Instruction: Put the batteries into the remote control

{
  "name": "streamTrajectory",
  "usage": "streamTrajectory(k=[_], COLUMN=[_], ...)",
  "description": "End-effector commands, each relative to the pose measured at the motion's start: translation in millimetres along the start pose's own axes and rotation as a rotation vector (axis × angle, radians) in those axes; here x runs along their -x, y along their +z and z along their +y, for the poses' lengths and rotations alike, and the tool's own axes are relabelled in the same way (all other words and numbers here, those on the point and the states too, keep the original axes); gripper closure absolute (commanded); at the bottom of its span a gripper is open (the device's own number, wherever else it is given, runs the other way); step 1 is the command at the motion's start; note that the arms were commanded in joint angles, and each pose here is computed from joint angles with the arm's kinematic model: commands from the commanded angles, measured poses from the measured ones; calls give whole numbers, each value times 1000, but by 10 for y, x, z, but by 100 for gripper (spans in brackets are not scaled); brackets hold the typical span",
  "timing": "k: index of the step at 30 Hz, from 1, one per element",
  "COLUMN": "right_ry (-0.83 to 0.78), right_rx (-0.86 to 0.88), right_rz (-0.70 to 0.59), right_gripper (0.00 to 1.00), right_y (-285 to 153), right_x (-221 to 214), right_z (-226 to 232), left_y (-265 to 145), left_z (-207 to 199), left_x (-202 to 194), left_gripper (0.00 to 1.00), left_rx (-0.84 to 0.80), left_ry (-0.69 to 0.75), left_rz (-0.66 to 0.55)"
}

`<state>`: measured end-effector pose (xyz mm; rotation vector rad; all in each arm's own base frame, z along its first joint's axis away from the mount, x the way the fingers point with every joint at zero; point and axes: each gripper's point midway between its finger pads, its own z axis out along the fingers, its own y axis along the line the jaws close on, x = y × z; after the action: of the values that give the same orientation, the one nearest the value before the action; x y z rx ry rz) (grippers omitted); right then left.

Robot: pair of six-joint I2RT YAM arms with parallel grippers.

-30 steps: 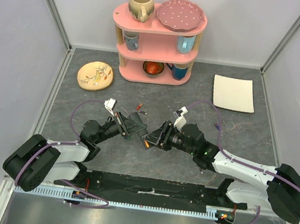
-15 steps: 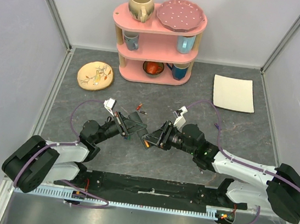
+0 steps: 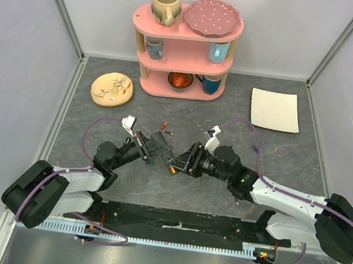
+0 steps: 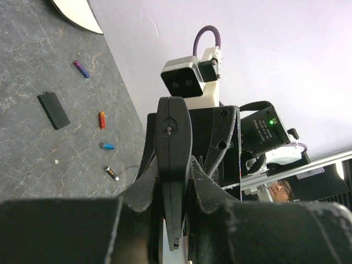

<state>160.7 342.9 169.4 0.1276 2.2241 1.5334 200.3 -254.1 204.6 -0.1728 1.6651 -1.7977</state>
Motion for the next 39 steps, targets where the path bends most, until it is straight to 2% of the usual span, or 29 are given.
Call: streamTrajectory(k=[1,12,18,25,39], right_ry=[-40,-172,-224,-281,-328], right_rx=[-37,44,64,38,51], right_rz=[7,83,47,56,138], right_gripper=[34,26,26,40,46], right_y=[-39,-126,-218,-247,-177], right_x=[46,35,137,148,14], right_z=[16,278,340,163,71], left_y=[36,60,56,41,80], left_z=[-470,-326,-303,-425,-539], left_x=[160,92,71,36,20], left_gripper=[98,98,98,98,98], left_rx=[-176,-133,-129,-180,-235], left_ry=[111,89,81,75,67], left_rz=[-60,-19,-10,17,50])
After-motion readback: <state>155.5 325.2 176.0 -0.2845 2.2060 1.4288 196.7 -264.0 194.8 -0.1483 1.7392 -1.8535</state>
